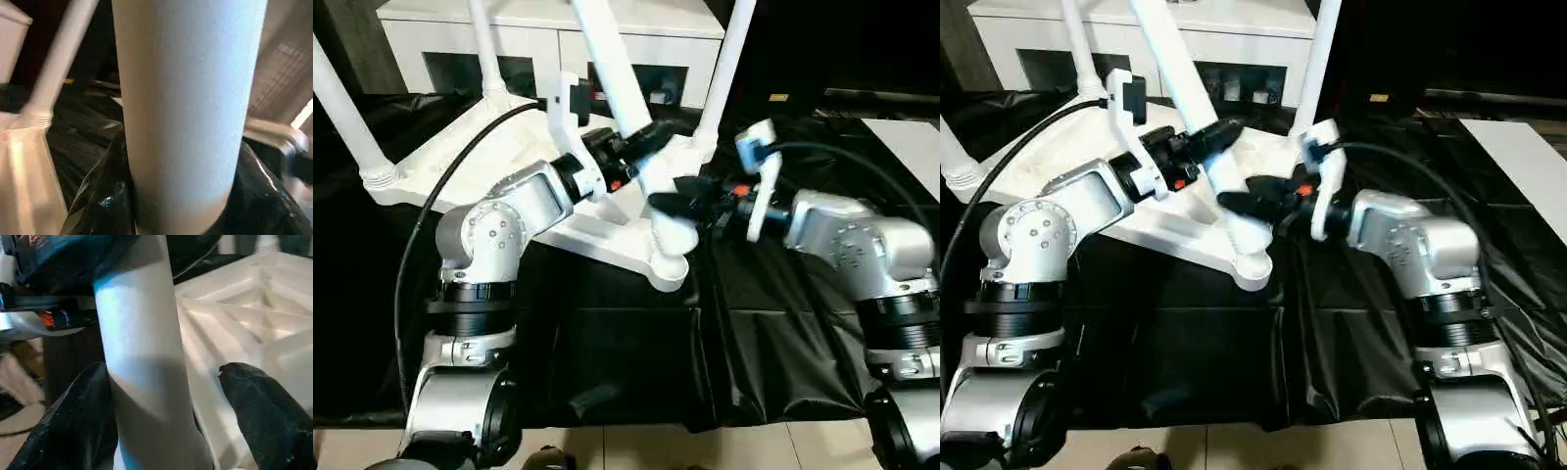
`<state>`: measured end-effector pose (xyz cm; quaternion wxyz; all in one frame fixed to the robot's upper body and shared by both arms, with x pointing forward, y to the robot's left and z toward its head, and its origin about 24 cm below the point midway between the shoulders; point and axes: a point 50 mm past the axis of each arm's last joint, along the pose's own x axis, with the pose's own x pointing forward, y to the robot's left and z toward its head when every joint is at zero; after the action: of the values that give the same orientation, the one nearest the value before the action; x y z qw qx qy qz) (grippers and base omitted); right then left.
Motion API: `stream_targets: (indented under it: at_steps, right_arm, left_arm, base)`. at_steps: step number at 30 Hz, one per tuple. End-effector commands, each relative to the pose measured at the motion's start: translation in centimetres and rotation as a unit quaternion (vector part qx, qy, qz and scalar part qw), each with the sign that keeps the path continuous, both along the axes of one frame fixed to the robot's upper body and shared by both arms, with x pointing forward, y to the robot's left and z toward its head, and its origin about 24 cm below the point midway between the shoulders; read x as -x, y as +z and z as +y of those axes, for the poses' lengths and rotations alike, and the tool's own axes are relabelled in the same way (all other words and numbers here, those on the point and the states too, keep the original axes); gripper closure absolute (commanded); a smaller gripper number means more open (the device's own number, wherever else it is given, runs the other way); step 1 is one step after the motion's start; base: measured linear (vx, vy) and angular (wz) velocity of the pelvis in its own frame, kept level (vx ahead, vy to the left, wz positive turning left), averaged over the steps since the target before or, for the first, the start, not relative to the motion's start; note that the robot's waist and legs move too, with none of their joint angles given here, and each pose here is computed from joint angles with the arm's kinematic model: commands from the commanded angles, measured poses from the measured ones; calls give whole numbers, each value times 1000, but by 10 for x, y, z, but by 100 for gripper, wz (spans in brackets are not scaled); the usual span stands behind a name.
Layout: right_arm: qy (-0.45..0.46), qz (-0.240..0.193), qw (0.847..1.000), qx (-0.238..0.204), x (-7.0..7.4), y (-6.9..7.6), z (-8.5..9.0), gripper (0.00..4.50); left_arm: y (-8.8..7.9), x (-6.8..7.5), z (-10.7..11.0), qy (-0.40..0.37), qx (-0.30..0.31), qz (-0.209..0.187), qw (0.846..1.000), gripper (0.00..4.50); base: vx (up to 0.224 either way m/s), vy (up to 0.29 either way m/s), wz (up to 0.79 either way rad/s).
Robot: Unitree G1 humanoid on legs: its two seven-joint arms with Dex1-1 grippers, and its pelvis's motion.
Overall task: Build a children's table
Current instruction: Pick table leg
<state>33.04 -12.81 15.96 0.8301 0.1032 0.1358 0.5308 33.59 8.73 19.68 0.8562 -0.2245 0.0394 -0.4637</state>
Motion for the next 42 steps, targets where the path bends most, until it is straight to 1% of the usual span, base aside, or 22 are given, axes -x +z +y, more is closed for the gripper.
stream_targets:
  at_steps: [1,3,5,6,7,8,9,10,11,13,15,16,17,20,22,24,26,28,32,34,35,42]
  right_arm:
    - [15,-17,1000,3,1,8,-2,70]
    - [17,-18,1000,2,1,8,-2,70]
    - [40,-15,999,-9,4,12,-6,70]
    - [42,-14,999,-10,4,12,-6,70]
    - [71,-7,997,-19,9,14,-8,70]
    - [73,-6,997,-20,10,14,-9,70]
    - [104,-1,994,-15,16,13,-11,70]
    - [111,0,994,-14,17,13,-11,70]
    - [130,6,991,-8,21,11,-12,70]
    - [165,16,986,-1,28,9,-11,70]
    - [186,22,982,5,32,7,-10,70]
    - [192,24,981,7,33,6,-10,98]
    - [201,28,979,7,35,6,-8,105]
    - [209,33,977,8,37,6,-7,121]
    - [213,36,976,8,38,6,-7,145]
    - [222,42,974,8,40,5,-7,150]
    - [231,49,972,8,42,5,-7,178]
    - [236,53,970,10,44,3,-7,190]
    - [227,60,972,10,42,-1,-4,228]
    - [218,61,974,12,41,-4,-3,232]
    - [218,61,974,13,41,-4,-3,249]
    - [206,61,977,4,40,-5,-1,260]
  left_arm:
    - [4,18,-8,-107,1,-46,993,257]
    - [3,21,-7,-122,-2,-50,991,257]
    - [5,29,-4,-182,16,-69,981,258]
    - [5,30,-3,-185,17,-70,980,258]
    - [8,33,0,-217,34,-75,973,258]
    - [8,33,0,-219,35,-75,972,259]
    - [13,35,3,-248,63,-75,964,259]
    - [14,35,4,-256,70,-75,961,259]
    - [18,40,6,-290,88,-83,949,259]
    - [19,45,6,-327,84,-84,937,259]
    - [19,47,5,-349,80,-82,930,259]
    - [19,48,4,-356,79,-81,928,259]
    - [19,49,4,-367,68,-83,924,259]
    - [19,48,3,-371,66,-81,923,259]
    - [19,47,4,-371,65,-82,923,259]
    - [20,46,5,-372,61,-84,922,259]
    - [22,45,7,-371,60,-87,923,259]
    - [21,45,9,-369,56,-88,924,259]
    - [19,45,10,-363,51,-87,926,259]
    - [19,45,9,-362,53,-86,927,260]
    - [19,45,9,-362,53,-86,927,260]
    - [19,44,10,-355,51,-89,929,260]
  base:
    - [0,0,0]
    - [0,0,0]
    - [0,0,0]
    - [0,0,0]
    - [0,0,0]
    - [0,0,0]
    - [0,0,0]
    - [0,0,0]
    - [0,0,0]
    - [0,0,0]
    - [0,0,0]
    - [0,0,0]
    - [0,0,0]
    - [0,0,0]
    - [0,0,0]
    - [0,0,0]
    - [0,0,0]
    - [0,0,0]
    - [0,0,0]
    - [0,0,0]
    - [0,0,0]
    - [0,0,0]
